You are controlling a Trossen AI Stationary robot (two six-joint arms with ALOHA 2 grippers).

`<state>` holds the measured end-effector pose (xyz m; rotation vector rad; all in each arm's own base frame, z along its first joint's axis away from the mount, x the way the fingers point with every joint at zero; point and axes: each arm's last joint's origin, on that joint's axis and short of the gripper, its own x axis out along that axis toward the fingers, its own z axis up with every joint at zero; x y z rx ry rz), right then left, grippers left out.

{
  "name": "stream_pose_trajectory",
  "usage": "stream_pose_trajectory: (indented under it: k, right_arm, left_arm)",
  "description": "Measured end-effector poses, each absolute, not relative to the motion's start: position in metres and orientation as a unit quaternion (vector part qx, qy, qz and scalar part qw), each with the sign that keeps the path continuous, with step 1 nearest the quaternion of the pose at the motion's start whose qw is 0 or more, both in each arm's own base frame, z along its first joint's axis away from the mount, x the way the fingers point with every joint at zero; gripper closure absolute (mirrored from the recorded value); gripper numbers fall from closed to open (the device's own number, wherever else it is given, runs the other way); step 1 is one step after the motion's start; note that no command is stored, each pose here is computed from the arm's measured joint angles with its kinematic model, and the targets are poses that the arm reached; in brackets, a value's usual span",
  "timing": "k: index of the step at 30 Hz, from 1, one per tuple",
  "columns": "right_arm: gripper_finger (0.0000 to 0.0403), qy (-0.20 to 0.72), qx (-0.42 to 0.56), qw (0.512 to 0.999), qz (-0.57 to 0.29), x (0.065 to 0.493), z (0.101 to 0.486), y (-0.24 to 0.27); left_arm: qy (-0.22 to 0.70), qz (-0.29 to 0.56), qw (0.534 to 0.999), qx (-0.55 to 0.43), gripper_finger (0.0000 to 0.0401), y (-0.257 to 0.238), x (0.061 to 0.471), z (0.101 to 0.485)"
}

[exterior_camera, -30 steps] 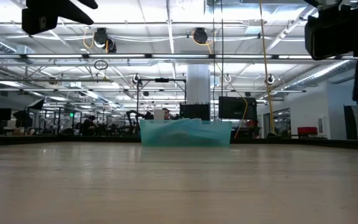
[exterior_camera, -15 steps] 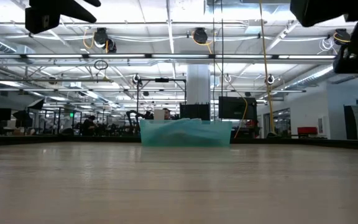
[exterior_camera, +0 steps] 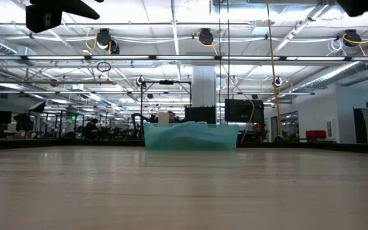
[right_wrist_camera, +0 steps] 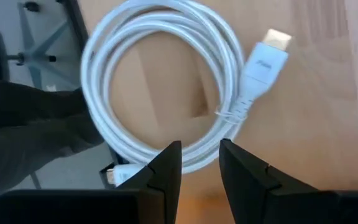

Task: Pick & Place USB Port
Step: Put the white display cable into the blue bin

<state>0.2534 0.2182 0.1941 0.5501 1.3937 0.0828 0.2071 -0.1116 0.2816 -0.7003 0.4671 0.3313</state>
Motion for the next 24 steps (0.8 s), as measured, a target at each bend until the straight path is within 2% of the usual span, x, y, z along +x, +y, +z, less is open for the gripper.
stream_pose_trajectory:
  k: [8,17,24]
  right_arm:
    - [0.0305,0.642,0.238,0.728,0.031,0.259,0.17,0.228]
    - [0.0305,0.63,0.216,0.745,0.037,0.263,0.152,0.23]
    - [0.0305,0.627,0.206,0.751,-0.002,0.255,0.137,0.221]
  left_arm:
    - [0.225,0.161,0.897,-0.344,0.0284,-0.112,0.207,0.282]
    - [0.218,0.156,0.896,-0.355,0.0284,-0.113,0.208,0.283]
    - [0.217,0.155,0.896,-0.356,0.0284,-0.113,0.208,0.283]
